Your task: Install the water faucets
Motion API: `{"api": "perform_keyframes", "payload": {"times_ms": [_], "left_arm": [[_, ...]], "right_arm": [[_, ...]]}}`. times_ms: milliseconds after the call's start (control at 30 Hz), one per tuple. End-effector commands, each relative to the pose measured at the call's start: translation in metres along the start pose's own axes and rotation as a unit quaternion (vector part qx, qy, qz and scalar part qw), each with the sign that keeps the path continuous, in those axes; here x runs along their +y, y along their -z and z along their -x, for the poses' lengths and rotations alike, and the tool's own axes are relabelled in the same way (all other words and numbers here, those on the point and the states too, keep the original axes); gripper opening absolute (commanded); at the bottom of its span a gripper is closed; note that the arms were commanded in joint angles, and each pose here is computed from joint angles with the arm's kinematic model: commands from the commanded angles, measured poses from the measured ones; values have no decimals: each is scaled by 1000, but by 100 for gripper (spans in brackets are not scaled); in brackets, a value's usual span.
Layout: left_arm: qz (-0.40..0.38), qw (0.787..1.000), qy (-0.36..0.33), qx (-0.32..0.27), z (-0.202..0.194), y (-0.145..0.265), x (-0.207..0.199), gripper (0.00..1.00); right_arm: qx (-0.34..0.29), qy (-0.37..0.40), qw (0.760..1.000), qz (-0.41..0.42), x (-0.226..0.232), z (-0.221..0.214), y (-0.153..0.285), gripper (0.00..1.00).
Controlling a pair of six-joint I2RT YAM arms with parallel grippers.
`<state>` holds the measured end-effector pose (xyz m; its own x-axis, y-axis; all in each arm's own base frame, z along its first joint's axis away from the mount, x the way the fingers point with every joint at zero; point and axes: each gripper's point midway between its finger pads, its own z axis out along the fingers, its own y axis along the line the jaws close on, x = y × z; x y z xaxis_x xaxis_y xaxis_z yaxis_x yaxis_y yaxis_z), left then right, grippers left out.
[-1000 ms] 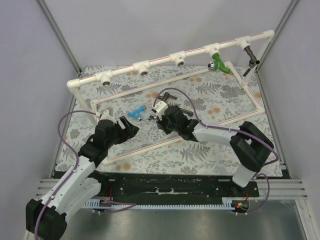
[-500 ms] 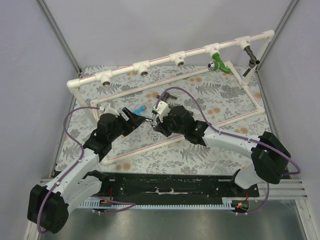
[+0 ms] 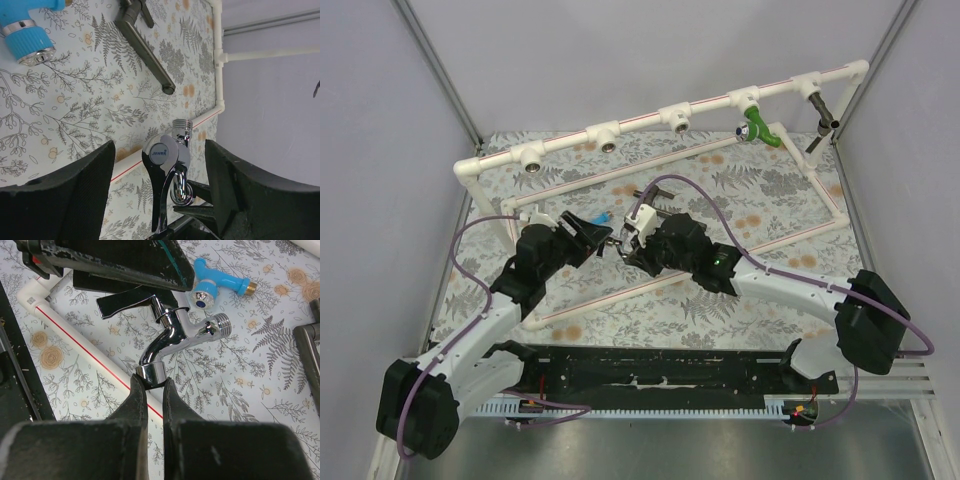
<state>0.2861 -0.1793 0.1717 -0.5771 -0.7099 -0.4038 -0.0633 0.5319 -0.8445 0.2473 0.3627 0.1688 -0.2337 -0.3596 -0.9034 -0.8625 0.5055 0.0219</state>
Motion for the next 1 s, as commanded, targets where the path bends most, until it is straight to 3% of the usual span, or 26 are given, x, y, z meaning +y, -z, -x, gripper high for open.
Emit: {"api": "perform_keyframes", "payload": {"times_ms": [0, 500, 633, 767, 833, 867, 967], "left_arm": [[-38, 999, 35, 4, 0, 1, -19, 74], [-47, 996, 69, 31, -12, 4, -20, 43], [-56, 996, 70, 26, -10, 8, -25, 25], [-27, 997, 67, 9, -3, 16, -22, 13], [21, 998, 65, -3, 0, 22, -7, 7], [36, 997, 67, -10, 1, 25, -3, 2], [71, 994, 87, -17, 2, 33, 7, 2]], "right_arm": [[-53, 6, 999, 5, 7, 34, 9, 0], [-73, 24, 997, -4, 13, 44, 11, 0], [-74, 30, 997, -12, 11, 45, 11, 0], [-75, 38, 996, -35, 8, 46, 14, 34], [-75, 49, 995, -53, 5, 48, 16, 58], [-76, 61, 993, -61, 5, 49, 18, 64], [-84, 114, 988, -66, 13, 52, 22, 73]]}}
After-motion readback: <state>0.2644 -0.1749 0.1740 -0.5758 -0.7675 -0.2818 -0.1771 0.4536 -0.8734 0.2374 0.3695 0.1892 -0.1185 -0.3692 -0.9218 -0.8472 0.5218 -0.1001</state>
